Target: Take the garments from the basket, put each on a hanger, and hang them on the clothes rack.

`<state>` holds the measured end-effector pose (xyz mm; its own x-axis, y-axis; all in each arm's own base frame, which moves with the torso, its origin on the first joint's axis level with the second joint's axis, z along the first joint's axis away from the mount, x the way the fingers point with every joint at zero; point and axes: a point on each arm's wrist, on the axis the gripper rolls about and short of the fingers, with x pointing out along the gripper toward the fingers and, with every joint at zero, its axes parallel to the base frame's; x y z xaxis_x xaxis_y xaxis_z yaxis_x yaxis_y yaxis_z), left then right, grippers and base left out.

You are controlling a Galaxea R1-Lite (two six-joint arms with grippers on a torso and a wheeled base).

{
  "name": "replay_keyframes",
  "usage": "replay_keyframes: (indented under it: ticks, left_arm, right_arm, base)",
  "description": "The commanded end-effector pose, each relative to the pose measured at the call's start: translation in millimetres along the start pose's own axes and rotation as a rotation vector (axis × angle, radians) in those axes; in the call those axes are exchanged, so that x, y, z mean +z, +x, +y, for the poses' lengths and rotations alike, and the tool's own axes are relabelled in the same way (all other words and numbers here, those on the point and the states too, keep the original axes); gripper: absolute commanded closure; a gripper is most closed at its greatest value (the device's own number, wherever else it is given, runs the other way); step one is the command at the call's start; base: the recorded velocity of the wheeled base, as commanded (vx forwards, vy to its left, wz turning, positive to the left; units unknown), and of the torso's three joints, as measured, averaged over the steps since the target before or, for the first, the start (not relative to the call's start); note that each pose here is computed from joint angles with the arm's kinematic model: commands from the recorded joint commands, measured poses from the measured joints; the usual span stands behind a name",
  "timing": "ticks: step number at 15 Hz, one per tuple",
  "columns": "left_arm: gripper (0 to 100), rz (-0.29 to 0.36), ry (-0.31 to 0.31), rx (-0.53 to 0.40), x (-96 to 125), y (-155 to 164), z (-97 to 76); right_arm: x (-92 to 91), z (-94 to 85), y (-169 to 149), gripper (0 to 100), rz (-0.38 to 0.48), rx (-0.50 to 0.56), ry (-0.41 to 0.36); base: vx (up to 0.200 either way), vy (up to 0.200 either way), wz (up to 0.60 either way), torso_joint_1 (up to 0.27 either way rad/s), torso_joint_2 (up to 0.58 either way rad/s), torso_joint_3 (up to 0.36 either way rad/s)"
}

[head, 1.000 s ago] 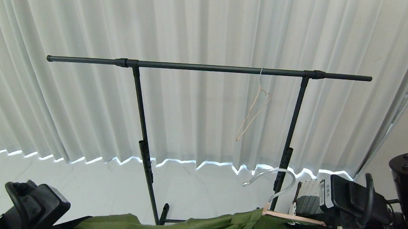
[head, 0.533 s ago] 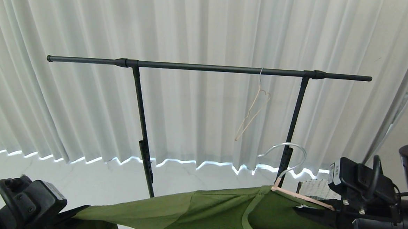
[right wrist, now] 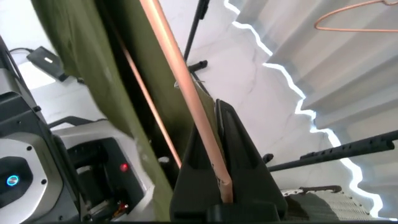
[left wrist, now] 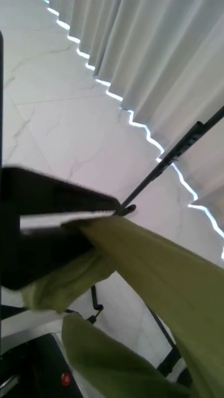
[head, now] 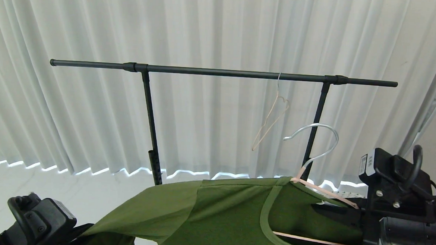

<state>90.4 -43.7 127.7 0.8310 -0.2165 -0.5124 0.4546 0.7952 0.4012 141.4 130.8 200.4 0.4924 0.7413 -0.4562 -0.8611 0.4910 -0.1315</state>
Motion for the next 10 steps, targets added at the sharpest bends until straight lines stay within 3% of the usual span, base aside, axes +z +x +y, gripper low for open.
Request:
replay_keyframes:
  ticks: [1, 7, 10]
  left_arm:
    - [0, 0.001, 0.0, -0.001, 0.7, 0.5, 0.1]
    - [0, -0.009, -0.016, 0.002, 0.5, -1.1, 0.3]
    - [0, -0.083, -0.027, -0.005, 8.3, -8.3, 3.9]
  right_arm:
    - [0.8, -0.1, -0.2, 100, -0.004, 0.0, -0.001]
    - [0.7, -4.0, -3.2, 100, 0.037, -0.033, 0.033]
    - [10.9, -10.3, -5.9, 100, 0.054, -0.107, 0.213]
  base:
    - [0.0, 0.0, 0.0, 0.0, 0.0, 0.0]
    - [0.0, 0.0, 0.0, 0.0, 0.0, 0.0]
    - [0.0, 0.0, 0.0, 0.0, 0.0, 0.0]
